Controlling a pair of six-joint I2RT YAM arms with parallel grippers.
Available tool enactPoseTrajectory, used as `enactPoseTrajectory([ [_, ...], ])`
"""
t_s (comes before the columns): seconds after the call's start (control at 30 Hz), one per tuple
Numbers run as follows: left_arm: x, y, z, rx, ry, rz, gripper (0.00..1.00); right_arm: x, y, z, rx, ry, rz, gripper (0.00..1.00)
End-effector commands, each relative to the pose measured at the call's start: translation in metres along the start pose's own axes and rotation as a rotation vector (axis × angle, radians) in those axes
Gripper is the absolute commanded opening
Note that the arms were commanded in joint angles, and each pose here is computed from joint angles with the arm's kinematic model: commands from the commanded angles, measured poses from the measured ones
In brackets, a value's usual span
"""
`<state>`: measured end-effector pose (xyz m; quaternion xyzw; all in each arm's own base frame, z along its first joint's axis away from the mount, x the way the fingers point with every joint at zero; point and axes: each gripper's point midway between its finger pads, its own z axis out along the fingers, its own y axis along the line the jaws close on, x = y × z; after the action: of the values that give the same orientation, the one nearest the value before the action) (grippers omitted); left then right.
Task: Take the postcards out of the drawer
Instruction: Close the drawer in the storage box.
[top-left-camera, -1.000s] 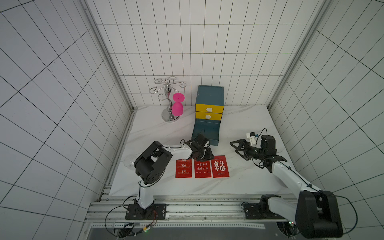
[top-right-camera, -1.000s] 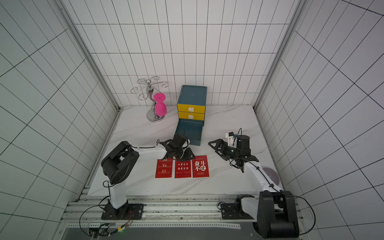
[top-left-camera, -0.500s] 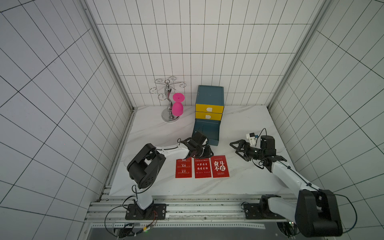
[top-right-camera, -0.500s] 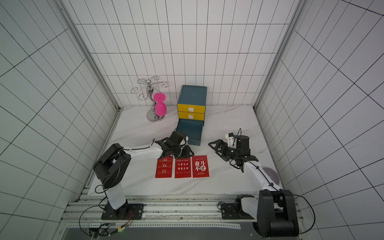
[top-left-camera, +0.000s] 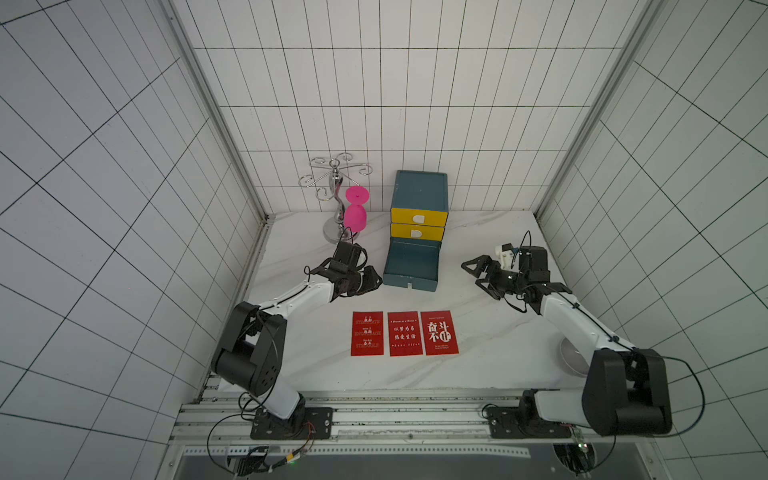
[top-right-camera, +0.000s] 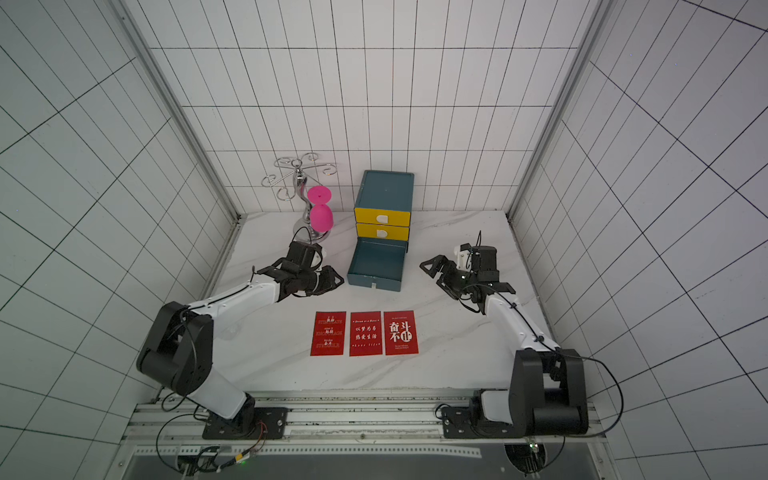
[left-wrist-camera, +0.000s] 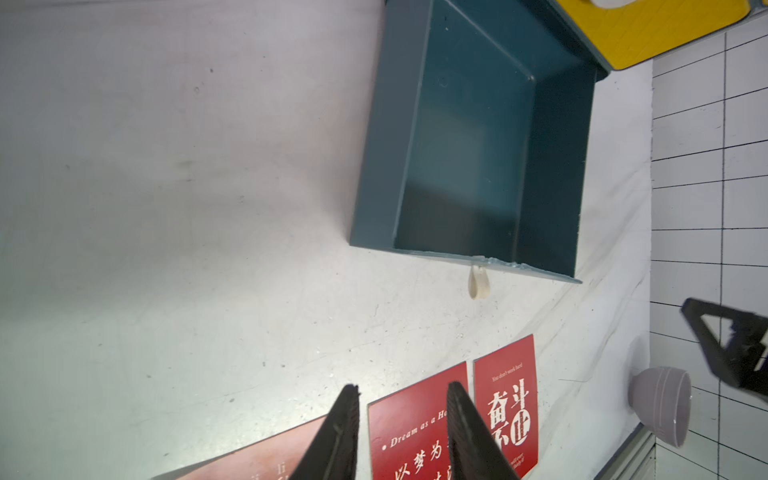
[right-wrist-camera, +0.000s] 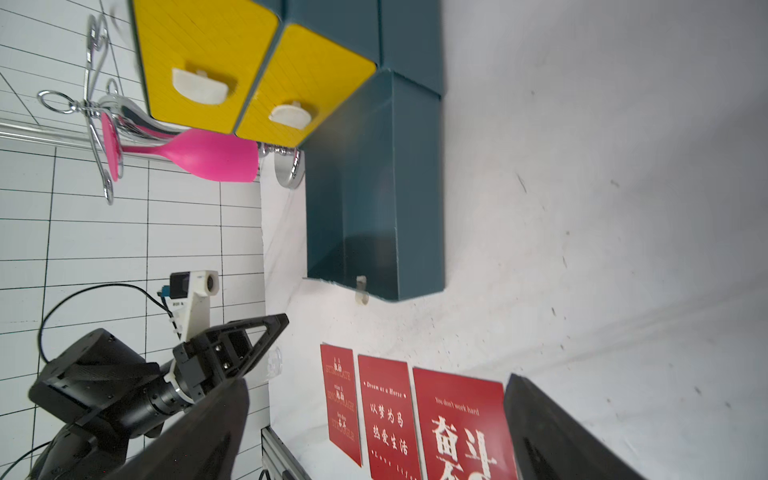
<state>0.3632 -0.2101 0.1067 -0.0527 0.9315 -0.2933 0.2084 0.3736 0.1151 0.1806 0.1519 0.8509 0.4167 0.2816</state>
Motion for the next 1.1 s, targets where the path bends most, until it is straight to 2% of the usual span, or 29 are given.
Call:
enactPoseTrajectory([
  [0.0,0.005,0.012,0.011,-0.024,0.049,0.045,0.36,-0.049,0.038,0.000,-0.023,-0.098,-0.097,0.99],
  [0.23,-0.011,0.007,0.021,-0.024,0.040,0.109,0.37,-0.117,0.078,0.031,-0.013,-0.151,-0.165,1.00],
  [0.43,-0.012,0.011,0.034,-0.034,0.054,0.116,0.37,-0.149,0.095,0.069,-0.007,-0.127,-0.186,0.99],
  [0.77,-0.026,0.014,0.056,-0.052,0.036,0.106,0.37,-0.152,0.089,0.121,0.071,-0.060,-0.219,0.98],
  [1.07,-0.037,0.007,0.069,-0.051,0.023,0.106,0.37,-0.146,0.068,0.140,0.131,-0.019,-0.219,0.98],
])
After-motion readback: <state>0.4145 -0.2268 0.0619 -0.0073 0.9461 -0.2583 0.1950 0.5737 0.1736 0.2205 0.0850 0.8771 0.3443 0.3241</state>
